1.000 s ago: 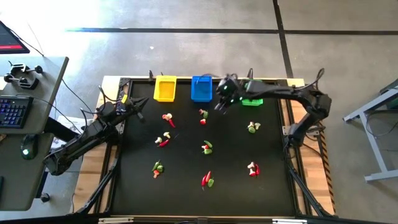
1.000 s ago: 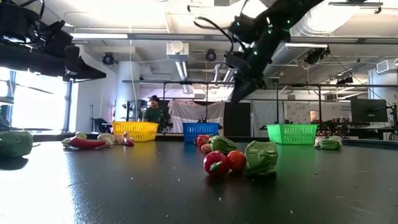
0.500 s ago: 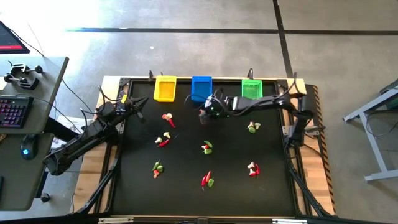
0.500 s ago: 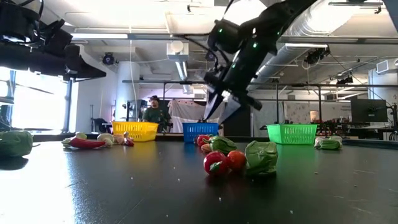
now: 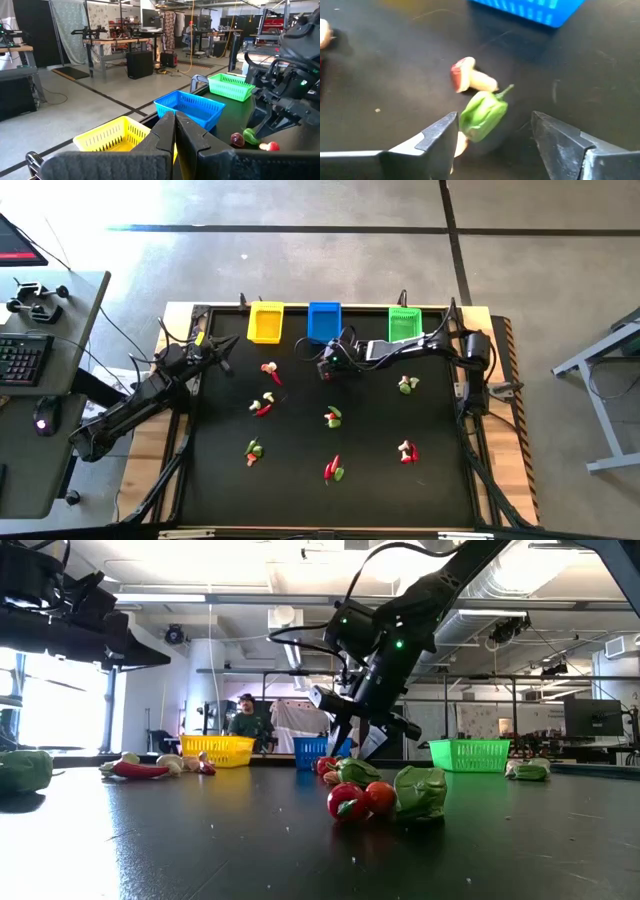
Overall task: Sort produce into baskets
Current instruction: Put the green chili pepper into the blue bin
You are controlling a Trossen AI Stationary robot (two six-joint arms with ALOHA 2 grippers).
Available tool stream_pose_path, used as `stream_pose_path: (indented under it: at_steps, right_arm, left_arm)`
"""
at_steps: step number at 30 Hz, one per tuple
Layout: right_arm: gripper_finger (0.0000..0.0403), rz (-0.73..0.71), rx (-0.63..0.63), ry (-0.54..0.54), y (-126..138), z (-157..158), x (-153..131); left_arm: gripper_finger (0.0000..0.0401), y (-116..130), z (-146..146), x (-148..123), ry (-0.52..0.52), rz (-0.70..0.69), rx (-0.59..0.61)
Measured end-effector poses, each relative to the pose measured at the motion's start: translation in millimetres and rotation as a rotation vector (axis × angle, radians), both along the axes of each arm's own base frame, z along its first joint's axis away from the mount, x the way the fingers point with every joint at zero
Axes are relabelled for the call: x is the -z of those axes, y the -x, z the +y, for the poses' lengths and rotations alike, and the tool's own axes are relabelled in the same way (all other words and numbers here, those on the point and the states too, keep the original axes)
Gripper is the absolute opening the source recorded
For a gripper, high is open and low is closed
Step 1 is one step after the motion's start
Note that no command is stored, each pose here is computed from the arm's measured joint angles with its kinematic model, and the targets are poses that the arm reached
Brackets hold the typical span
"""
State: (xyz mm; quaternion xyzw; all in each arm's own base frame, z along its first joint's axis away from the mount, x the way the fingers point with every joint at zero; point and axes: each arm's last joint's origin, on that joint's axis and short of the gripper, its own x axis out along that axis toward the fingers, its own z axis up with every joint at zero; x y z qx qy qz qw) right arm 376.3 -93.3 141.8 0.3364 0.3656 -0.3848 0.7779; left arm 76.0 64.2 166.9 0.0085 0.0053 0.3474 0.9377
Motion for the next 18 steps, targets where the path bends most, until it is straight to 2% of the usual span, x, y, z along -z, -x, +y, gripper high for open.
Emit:
stream_pose_path:
  at_steps: [11,18]
  right_arm:
    - [0.0128,0.052,-0.021,0.053,3.4,-4.9,0.5]
    - [0.0101,0.097,-0.074,0.055,7.0,-10.5,0.9]
  left_arm:
    - [0.0,0.6,0.6,0.3,0.007,-0.002,-0.03]
    - [0.0,0.6,0.7,0.3,0.008,-0.003,-0.03]
